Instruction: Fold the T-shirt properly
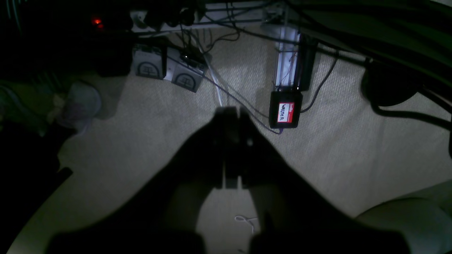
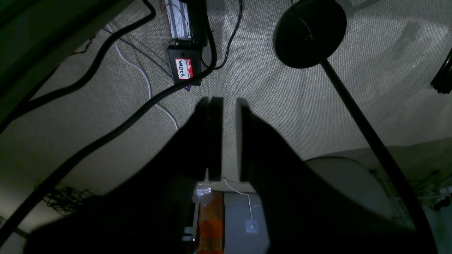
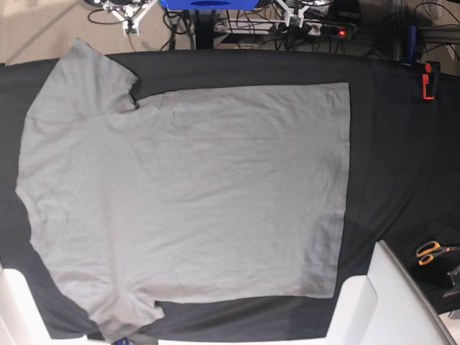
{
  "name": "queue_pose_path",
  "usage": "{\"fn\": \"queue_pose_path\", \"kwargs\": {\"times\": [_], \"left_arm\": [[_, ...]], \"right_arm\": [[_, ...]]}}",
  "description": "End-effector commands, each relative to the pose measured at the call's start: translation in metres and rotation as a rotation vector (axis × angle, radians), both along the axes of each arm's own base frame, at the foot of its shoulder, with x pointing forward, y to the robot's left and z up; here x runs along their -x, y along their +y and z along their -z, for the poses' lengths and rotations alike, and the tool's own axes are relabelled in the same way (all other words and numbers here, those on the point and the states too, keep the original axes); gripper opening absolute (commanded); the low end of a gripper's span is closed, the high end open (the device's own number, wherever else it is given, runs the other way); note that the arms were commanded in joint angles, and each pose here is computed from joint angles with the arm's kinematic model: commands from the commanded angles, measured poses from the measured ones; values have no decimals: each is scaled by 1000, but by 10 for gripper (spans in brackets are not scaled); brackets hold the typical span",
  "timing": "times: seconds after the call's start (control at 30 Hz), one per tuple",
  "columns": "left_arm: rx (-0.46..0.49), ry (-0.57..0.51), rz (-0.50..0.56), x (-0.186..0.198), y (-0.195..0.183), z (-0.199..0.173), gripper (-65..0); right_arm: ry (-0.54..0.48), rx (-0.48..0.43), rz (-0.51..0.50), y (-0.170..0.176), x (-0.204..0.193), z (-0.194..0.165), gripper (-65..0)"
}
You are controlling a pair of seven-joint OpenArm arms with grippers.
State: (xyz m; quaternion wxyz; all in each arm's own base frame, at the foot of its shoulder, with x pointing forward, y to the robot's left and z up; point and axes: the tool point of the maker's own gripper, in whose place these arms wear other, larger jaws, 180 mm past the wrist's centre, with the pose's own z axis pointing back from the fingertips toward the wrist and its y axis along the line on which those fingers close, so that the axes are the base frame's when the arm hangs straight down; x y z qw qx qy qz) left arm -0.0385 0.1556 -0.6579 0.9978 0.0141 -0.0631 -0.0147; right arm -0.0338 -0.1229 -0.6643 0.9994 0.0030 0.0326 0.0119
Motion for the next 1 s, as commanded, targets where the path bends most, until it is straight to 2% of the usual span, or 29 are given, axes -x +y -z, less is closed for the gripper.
{"fn": "queue_pose_path", "kwargs": {"times": [0.0, 0.07, 0.13, 0.57, 0.8, 0.97], "left_arm": [[-5, 8, 2, 8, 2, -1, -650], [-4, 5, 4, 12, 2, -2, -650], [-2, -1, 13, 15, 1, -4, -650], [-3, 11, 5, 30, 1, -7, -650], [-39, -112, 52, 31, 29, -36, -650], [-66, -182, 72, 30, 48, -61, -650]], "right_arm": [[-9, 4, -4, -2, 5, -1, -594], [-25, 6, -4, -4, 6, -1, -600], [-26, 7, -5, -5, 5, -1, -650], [-15, 9, -7, -6, 18, -2, -642], [-26, 22, -7, -11, 45, -19, -642], [-43, 60, -23, -33, 47, -46, -642]]}}
